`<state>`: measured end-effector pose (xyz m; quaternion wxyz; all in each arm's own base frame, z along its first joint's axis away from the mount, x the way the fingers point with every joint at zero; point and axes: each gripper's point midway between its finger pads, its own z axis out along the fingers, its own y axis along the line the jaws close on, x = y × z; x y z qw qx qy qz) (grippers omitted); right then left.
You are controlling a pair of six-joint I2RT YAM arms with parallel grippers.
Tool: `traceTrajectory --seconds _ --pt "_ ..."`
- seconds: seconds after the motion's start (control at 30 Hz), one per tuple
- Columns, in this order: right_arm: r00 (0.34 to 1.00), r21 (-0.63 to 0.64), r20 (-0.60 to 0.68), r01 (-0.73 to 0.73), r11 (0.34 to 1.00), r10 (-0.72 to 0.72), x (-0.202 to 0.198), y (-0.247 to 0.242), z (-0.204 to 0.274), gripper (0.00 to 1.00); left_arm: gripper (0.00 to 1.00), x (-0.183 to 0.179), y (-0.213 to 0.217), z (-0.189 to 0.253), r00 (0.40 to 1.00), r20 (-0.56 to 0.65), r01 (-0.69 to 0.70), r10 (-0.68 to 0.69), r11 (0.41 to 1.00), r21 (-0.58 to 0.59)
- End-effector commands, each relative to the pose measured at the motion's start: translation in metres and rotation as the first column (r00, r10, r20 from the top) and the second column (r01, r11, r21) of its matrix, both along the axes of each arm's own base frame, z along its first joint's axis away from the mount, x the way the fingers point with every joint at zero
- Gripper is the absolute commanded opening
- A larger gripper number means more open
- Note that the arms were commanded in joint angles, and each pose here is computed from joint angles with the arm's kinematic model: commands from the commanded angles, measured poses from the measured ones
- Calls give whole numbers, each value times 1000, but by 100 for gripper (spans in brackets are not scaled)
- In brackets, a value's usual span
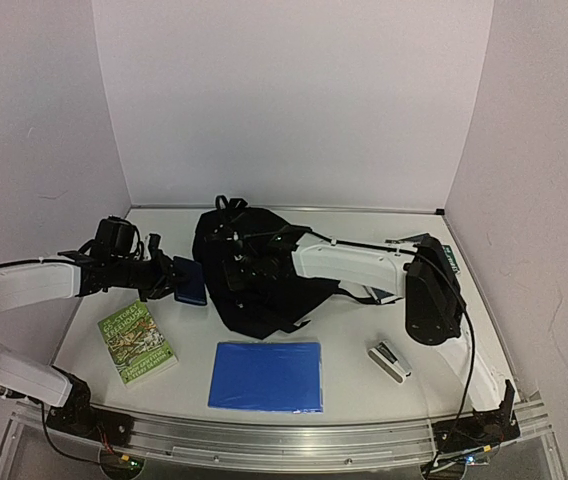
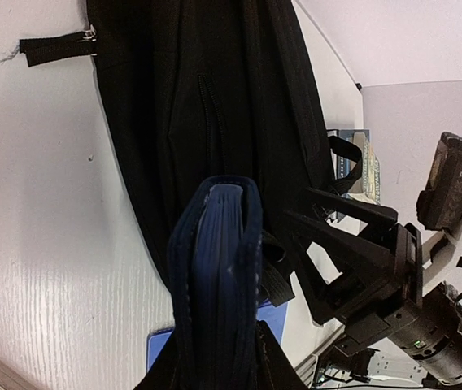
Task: Pack the student bag
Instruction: Place the personal item in the student bag.
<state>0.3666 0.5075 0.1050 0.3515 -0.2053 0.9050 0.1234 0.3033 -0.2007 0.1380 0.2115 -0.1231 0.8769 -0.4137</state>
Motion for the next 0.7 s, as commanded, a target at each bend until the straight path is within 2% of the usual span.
traceTrajectory --seconds 0.0,0.27,0.4,0.43,0.57,0.6,0.67 --pt "995 -70 96 32 997 -26 22 2 -5 43 0 10 -1 25 995 94 -20 25 998 -54" --pt "986 -178 156 79 981 -51 37 -5 -41 49 0 6 1 23 996 84 -25 29 998 -50" --pt "989 -219 142 69 973 -39 35 -8 -61 54 0 5 1 26 995 98 -21 27 998 -57" --pt "990 -227 138 68 971 -37 35 -9 -66 48 0 5 1 26 995 100 -23 29 998 -58" --pt "987 -230 142 110 967 -78 37 -16 -72 10 0 9 1 28 994 105 -33 40 997 -67" --pt "986 -210 136 122 970 -95 38 -17 -69 3 0 11 0 27 994 102 -36 43 997 -67" --pt "987 -149 114 133 980 -117 39 -17 -57 0 0 16 -2 33 991 123 -41 51 996 -84"
